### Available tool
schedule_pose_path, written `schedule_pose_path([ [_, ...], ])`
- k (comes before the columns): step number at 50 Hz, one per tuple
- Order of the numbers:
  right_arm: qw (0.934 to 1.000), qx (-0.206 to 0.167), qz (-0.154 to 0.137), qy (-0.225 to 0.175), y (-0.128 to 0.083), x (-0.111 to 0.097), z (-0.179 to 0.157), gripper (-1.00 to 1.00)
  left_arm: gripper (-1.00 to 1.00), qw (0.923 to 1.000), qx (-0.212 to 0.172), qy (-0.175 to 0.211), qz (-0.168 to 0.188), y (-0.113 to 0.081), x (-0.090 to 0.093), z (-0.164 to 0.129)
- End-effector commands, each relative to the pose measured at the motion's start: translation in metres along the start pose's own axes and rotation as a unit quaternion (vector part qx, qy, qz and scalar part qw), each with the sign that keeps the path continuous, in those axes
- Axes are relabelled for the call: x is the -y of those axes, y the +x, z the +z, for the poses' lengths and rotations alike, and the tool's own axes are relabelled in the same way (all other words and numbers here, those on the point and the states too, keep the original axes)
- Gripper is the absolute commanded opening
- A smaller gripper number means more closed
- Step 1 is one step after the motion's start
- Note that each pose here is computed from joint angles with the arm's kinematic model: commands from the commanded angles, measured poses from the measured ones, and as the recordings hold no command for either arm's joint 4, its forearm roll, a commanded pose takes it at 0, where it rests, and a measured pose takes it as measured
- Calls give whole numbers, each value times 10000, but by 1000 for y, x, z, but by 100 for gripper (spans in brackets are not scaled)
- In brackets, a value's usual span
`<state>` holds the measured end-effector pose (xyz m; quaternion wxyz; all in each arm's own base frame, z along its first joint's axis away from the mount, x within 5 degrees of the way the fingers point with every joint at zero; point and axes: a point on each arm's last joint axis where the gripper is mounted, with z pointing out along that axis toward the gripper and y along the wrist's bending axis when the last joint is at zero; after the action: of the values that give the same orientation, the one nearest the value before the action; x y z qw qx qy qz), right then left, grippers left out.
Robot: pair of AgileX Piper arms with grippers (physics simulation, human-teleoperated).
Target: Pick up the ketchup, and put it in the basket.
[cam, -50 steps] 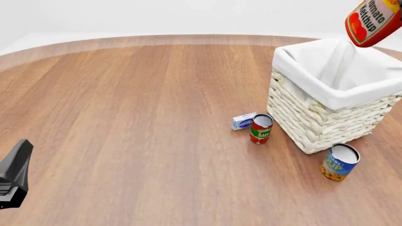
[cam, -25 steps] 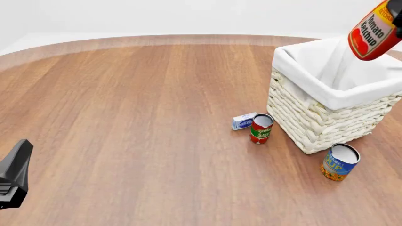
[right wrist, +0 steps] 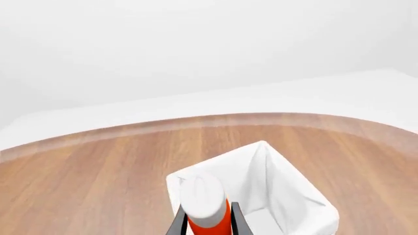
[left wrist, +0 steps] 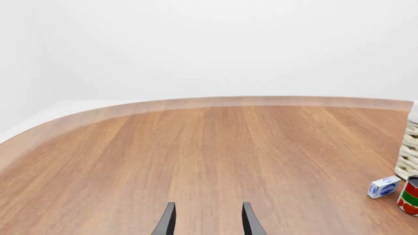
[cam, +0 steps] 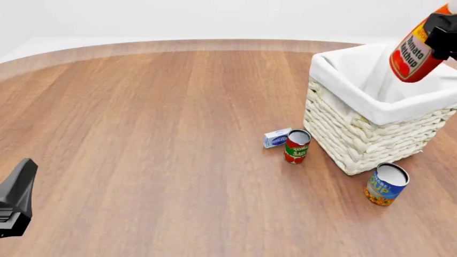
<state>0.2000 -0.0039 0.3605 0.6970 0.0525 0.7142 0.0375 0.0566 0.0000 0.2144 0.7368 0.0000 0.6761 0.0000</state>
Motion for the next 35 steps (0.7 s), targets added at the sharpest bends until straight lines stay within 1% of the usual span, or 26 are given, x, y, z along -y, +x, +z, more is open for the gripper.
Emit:
schedule_pose_path([
  [1,9999,-111,21,89,4,4,10,-100,100,10000,0,0,0,0,0,0],
  [18,9990,-372,-154,168,17,8,27,-100,100,10000,0,0,0,0,0,0],
  [35,9986,-426,-204,243,16,11,34,-100,100,10000,0,0,0,0,0,0],
])
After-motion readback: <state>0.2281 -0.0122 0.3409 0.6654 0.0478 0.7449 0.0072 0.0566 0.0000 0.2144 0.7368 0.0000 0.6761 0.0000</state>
